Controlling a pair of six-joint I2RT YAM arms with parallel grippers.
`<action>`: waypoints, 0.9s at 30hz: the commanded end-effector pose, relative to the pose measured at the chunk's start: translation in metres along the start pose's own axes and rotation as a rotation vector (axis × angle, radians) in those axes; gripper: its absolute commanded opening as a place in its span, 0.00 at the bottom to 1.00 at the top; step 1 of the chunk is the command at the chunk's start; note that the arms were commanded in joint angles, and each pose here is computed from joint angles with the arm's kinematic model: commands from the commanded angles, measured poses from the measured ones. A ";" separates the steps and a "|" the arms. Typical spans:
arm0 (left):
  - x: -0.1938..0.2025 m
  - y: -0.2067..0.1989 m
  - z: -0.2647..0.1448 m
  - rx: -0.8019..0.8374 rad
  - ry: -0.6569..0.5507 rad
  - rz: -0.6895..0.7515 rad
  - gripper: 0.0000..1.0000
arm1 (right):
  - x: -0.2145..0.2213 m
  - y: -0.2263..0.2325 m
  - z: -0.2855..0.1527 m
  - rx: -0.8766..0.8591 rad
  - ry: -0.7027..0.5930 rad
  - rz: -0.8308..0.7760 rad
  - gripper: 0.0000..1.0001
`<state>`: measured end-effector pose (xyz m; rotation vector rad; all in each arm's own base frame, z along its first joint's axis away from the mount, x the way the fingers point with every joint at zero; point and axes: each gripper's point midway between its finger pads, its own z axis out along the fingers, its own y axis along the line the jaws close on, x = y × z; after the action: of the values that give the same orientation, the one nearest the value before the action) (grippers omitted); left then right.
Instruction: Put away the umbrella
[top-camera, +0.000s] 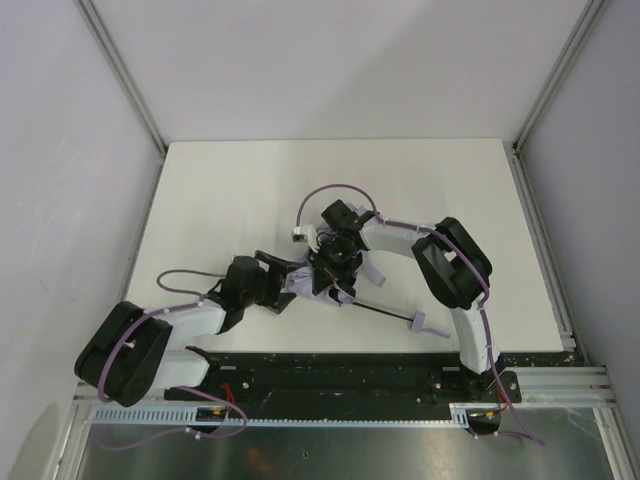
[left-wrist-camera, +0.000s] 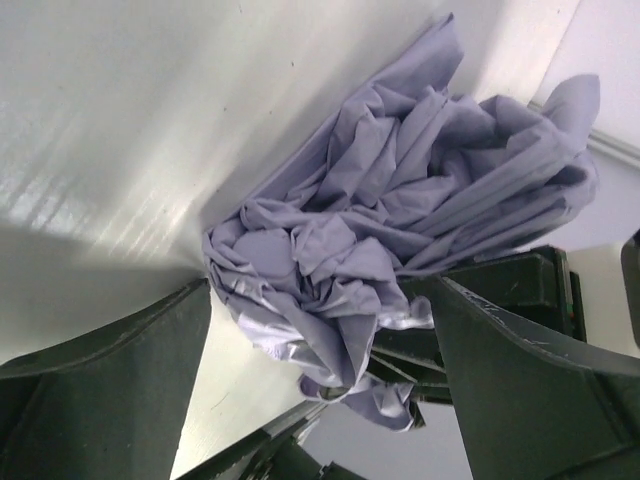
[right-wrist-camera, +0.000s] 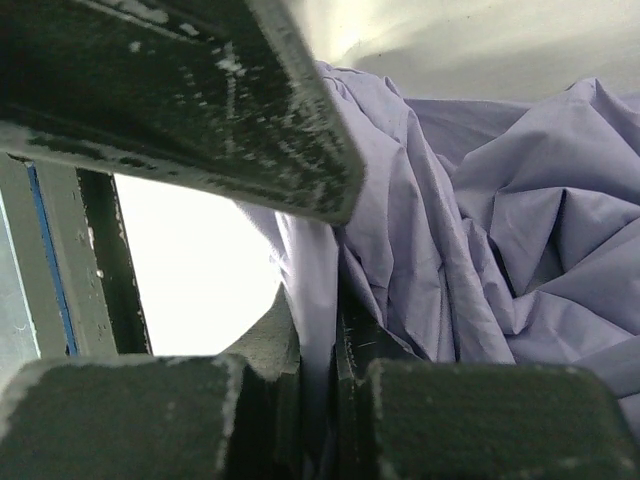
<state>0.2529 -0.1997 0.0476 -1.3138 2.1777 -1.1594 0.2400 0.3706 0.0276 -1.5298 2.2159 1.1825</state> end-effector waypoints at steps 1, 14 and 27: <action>-0.013 -0.009 0.013 0.038 -0.084 0.026 0.95 | 0.062 -0.011 0.020 0.009 0.162 0.108 0.00; -0.013 0.084 0.036 -0.234 -0.115 0.097 0.73 | 0.049 -0.002 0.017 0.008 0.152 0.030 0.00; -0.018 0.087 0.032 -0.219 -0.115 0.288 0.50 | 0.048 -0.007 0.019 -0.010 0.126 0.046 0.00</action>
<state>0.2758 -0.2186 0.0209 -1.1894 2.1346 -1.1343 0.2579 0.3569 0.0259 -1.4952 2.2671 1.0542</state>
